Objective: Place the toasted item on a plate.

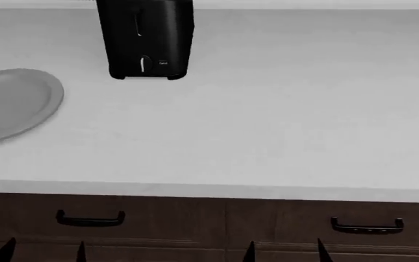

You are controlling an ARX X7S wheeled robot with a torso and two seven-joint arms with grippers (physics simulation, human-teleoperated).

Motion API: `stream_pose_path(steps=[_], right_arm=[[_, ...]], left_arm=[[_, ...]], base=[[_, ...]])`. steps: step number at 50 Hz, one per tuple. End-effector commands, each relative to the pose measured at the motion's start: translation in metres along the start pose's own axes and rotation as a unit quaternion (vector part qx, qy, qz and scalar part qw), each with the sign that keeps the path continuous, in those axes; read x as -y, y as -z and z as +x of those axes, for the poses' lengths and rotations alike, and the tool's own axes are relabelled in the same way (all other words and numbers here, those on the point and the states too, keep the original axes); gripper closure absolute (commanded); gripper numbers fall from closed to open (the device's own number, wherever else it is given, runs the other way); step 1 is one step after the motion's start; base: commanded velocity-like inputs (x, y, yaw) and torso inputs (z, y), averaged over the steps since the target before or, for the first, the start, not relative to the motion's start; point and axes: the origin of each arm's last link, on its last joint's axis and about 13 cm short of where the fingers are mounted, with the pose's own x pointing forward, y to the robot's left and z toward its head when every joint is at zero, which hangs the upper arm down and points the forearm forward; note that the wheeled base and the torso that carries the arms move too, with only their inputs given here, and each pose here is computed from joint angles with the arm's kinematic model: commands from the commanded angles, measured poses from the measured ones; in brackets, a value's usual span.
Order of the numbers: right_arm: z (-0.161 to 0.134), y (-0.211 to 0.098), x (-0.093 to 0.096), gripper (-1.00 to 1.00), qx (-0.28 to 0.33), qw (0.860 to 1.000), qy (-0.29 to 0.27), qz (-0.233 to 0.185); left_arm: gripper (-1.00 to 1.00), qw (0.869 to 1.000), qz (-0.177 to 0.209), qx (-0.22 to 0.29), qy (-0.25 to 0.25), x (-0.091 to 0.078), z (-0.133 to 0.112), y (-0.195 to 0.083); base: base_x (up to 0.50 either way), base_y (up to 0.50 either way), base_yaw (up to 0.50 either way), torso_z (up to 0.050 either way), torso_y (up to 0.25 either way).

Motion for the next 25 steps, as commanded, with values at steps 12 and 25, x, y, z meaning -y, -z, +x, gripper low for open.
stream_pose_path(steps=[12,25], right_arm=[[-0.0025,-0.0064,-0.0015,-1.00,0.010,1.000,-0.011,-0.008],[-0.0029,-0.0091,-0.0011,-1.00,0.016,1.000,-0.013,-0.005]], left_arm=[[-1.00,1.000,-0.003,-0.001,0.002,-0.0014,-0.0015,-0.0048],[-1.00,1.000,-0.001,0.006,-0.004,-0.0024,-0.0016,-0.0095]], base=[[0.00,0.50,0.00,0.050,0.027],[0.00,0.50,0.00,0.050,0.027]])
